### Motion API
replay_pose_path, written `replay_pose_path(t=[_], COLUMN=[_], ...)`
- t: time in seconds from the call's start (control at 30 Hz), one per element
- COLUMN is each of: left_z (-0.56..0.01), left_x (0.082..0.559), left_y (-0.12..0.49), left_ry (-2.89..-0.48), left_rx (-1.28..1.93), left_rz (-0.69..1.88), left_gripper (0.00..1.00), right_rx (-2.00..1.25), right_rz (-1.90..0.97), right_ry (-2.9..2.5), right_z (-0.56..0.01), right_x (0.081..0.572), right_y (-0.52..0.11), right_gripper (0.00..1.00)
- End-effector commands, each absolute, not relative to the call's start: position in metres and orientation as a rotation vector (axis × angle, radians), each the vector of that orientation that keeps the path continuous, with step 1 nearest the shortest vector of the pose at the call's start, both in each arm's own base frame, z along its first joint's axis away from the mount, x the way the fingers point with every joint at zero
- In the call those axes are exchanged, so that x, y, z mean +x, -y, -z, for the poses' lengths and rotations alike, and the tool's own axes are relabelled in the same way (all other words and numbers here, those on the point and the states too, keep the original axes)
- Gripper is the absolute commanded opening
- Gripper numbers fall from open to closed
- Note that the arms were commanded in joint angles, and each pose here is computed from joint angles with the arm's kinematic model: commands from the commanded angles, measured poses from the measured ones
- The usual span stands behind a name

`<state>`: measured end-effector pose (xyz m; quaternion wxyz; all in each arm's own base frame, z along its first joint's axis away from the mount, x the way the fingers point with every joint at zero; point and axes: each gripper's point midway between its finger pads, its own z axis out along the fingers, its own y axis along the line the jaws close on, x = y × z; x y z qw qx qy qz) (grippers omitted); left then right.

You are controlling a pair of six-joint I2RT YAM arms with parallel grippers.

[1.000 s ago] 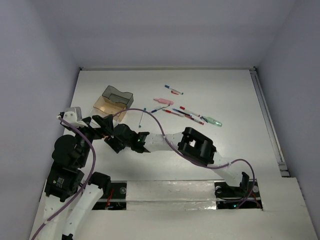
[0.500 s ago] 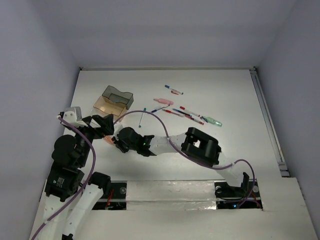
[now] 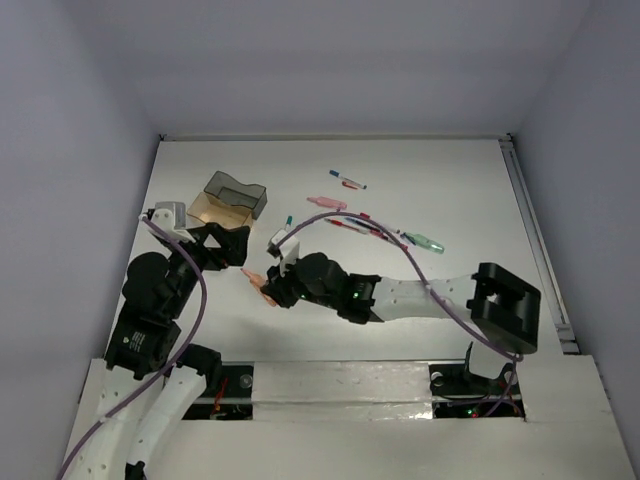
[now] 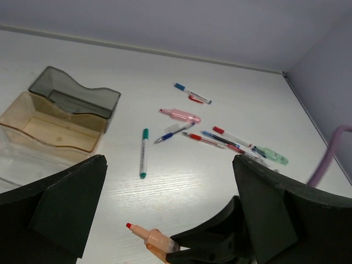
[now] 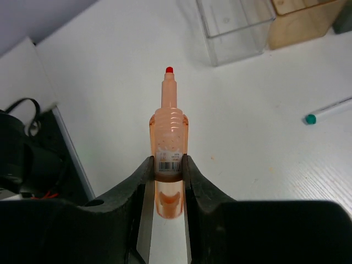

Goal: Sort the stationery into containers
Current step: Pick up the pen from the center of the board.

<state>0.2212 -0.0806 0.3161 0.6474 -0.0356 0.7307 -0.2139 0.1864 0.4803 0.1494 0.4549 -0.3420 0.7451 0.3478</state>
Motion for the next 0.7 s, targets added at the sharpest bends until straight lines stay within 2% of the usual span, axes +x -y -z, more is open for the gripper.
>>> replay_pose_path(t=[0.0,0.2,0.43,0.5,0.63,0.67], left_z=[-0.324,-0.314,-0.300,-0.290,-0.274,-0.269], left_x=[0.228,0.228,0.224,0.222,0.219,0.217], left_y=[0.109,0.137,0.156,0.165,0.179,0.182], left_ry=[-1.632,-1.629,-1.630,-1.637,-1.663,-1.661], left_rx=[-0.012,0.031,0.020,0.031,-0.001,0.007], left_rz=[0.636,0.811,0.973,1.039,1.172,1.201], left_gripper=[0.99,0.97,0.75,0.72,0.56,0.54], right_rx=[-0.674,-0.509,-0.271,-0.237,-0.201,-0.195], right_rz=[-0.914,-0.882,-0.750,-0.757,-0.740,-0.749], right_ry=[-1.770,-1.715,-1.690,-1.651,-1.634,-1.626], right_z=[-0.188,-0.213,-0.227,-0.236,-0.240,-0.243], right_x=[0.198,0.215,0.251,0.253,0.258,0.258], right_y=[-0.464,-0.421,-0.377,-0.374,-0.371,-0.372], right_gripper=[0.00,0.00,0.00,0.00,0.00,0.00])
